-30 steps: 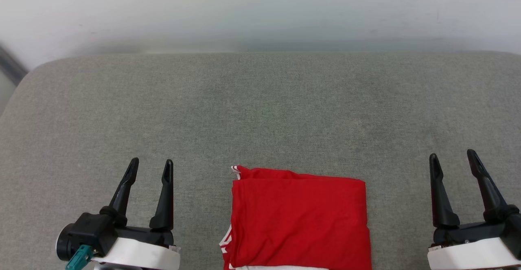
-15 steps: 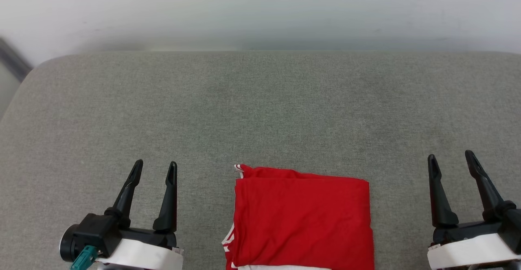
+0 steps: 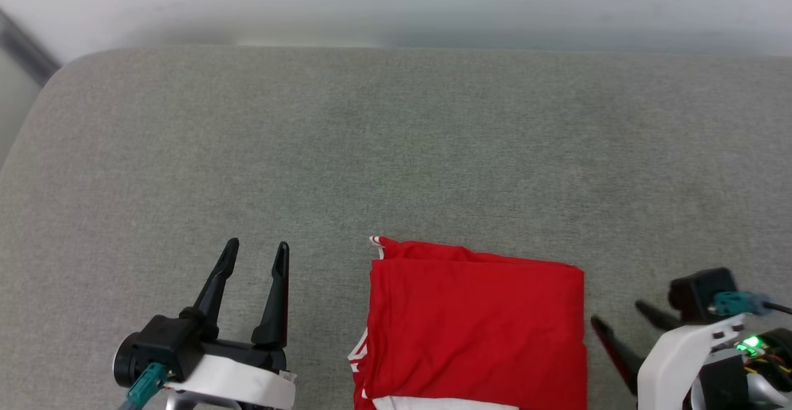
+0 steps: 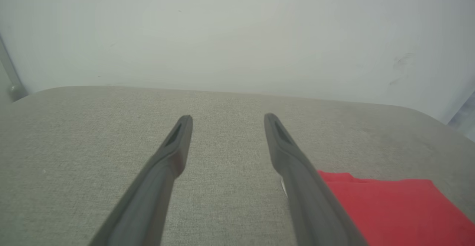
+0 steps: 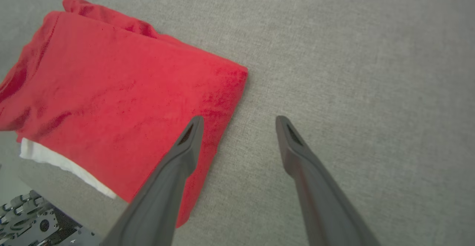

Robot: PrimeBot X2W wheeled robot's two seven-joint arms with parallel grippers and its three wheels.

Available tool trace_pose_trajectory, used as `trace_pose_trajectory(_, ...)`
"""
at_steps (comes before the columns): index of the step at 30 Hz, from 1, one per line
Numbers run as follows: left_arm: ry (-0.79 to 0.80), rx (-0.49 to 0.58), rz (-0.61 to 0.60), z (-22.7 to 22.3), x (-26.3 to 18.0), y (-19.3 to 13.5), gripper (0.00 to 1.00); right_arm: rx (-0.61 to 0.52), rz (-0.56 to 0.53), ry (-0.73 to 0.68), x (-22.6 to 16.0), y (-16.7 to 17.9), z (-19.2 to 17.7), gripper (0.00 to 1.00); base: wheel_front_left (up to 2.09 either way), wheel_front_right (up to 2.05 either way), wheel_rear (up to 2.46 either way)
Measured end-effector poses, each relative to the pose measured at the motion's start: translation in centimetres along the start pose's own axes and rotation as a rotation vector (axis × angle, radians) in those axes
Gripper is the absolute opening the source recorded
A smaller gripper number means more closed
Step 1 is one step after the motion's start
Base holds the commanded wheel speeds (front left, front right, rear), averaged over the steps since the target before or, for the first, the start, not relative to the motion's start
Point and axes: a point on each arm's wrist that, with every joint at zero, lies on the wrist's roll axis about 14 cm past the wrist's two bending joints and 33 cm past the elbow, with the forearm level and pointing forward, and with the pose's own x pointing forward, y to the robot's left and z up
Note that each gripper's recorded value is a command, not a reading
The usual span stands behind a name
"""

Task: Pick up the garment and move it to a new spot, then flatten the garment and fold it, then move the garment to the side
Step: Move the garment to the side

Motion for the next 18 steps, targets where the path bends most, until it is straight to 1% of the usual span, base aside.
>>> trace_pose_trajectory(3, 0.017, 0.000, 0.004, -0.5, -0.1, 0.1, 1.00, 0.000, 0.057, 0.188, 0.2, 1.0, -2.5, 1.00, 0.00, 0.00, 0.00)
trace_pose_trajectory(6, 0.017, 0.001, 0.009, -0.5, 0.1, 0.3, 1.00, 0.005, 0.102, 0.307, 0.5, 2.0, -3.8, 1.00, 0.00, 0.00, 0.00)
trace_pose_trajectory(10, 0.027, 0.008, 0.024, -0.8, 0.0, 0.8, 1.00, 0.004, 0.126, 0.387, 1.7, 2.7, -4.3, 1.00, 0.00, 0.00, 0.00)
trace_pose_trajectory(15, 0.029, 0.018, 0.053, -0.7, -0.2, 1.7, 1.00, 0.055, 0.171, 0.454, 3.4, 4.6, -5.6, 1.00, 0.00, 0.00, 0.00)
trace_pose_trajectory(18, 0.035, 0.020, 0.068, -0.8, -0.4, 2.1, 1.00, 0.037, 0.188, 0.499, 4.2, 5.2, -6.6, 1.00, 0.00, 0.00, 0.00)
